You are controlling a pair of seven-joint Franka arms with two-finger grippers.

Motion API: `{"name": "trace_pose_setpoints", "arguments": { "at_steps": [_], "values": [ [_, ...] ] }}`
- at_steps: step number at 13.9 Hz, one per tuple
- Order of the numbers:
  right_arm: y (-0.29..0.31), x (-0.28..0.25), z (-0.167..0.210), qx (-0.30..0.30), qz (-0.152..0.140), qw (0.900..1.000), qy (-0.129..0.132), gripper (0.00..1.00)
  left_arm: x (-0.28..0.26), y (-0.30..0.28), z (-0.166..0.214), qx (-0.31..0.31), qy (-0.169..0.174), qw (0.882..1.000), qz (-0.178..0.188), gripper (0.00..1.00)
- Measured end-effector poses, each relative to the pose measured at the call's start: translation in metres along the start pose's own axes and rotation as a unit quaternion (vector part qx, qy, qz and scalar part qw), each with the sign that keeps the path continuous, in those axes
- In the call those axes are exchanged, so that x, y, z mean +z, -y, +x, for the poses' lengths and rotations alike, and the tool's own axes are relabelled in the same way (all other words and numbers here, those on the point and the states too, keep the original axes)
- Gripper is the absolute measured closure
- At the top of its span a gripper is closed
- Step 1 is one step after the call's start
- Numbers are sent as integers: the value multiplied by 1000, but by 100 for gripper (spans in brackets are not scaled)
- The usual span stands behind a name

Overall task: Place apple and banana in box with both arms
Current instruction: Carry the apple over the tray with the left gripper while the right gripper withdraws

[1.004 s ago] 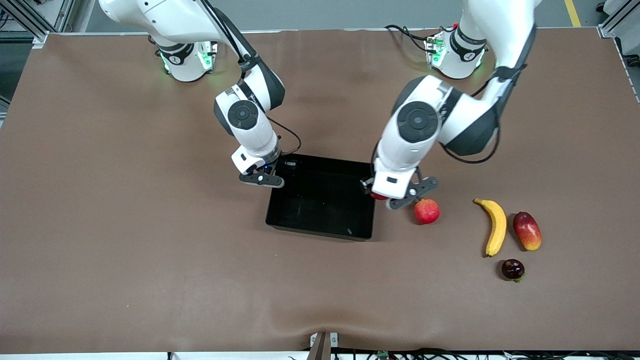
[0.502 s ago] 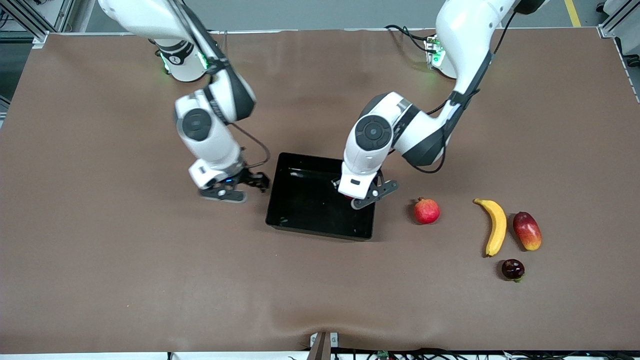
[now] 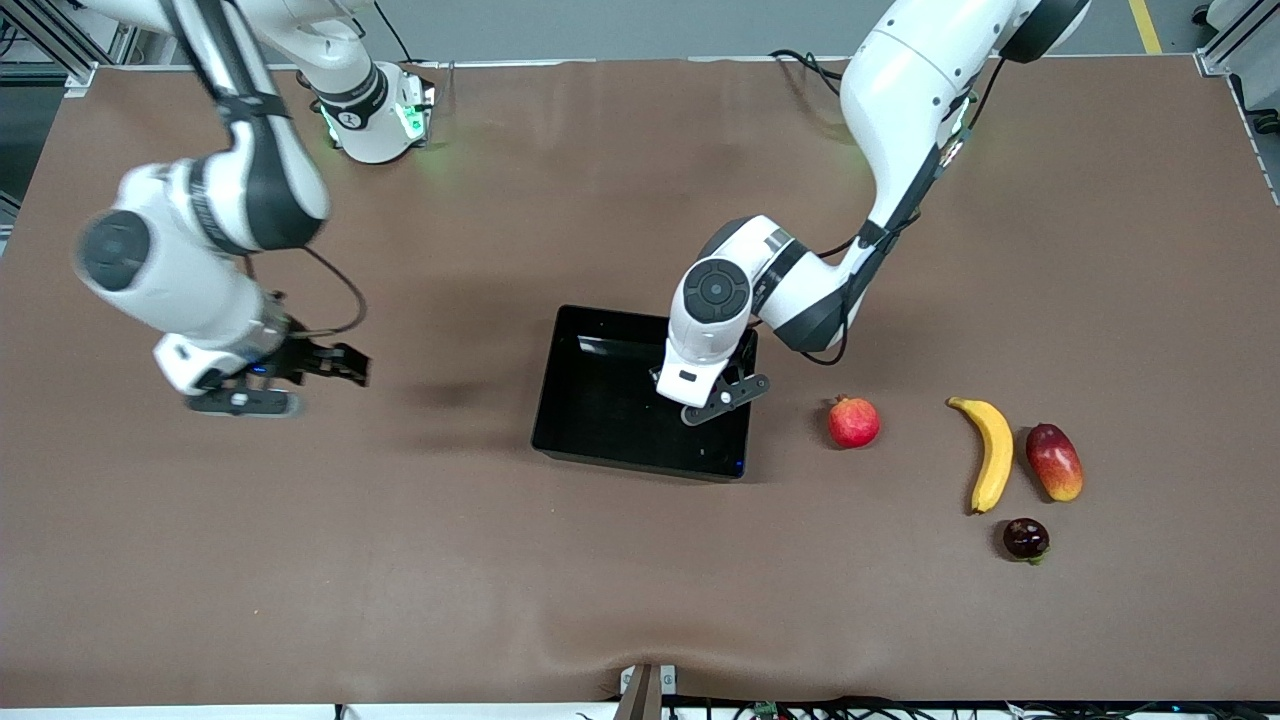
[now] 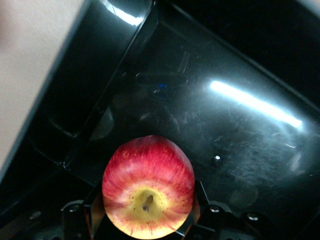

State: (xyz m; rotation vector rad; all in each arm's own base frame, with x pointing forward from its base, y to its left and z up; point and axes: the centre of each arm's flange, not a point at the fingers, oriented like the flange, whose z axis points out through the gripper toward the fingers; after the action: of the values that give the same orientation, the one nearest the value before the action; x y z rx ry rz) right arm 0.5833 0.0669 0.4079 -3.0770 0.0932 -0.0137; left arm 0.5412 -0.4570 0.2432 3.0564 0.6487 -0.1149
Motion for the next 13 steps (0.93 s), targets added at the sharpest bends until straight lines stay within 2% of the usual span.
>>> {"name": "trace_pose_setpoints", "arguments": {
  "at_steps": [4, 8, 9, 11, 12, 13],
  "values": [
    [-39, -44, -14, -3, 3, 1000, 9, 0, 28, -3, -9, 6, 9, 1000, 10, 29],
    [-70, -81, -26, 20, 5, 999, 36, 0, 30, -3, -10, 6, 10, 1000, 10, 29],
    [-74, -94, -26, 23, 5, 999, 42, 0, 31, -3, -10, 6, 10, 1000, 11, 24],
    [-79, -120, -24, 27, 6, 999, 43, 0, 30, -3, -9, 6, 10, 1000, 10, 5],
    [-81, -135, -22, 29, 7, 999, 38, 0, 26, -5, -8, 6, 8, 1000, 6, 0],
    [-84, -152, -22, 30, 7, 999, 36, 0, 17, -7, -5, 5, 3, 1000, -2, 0]
  ]
}}
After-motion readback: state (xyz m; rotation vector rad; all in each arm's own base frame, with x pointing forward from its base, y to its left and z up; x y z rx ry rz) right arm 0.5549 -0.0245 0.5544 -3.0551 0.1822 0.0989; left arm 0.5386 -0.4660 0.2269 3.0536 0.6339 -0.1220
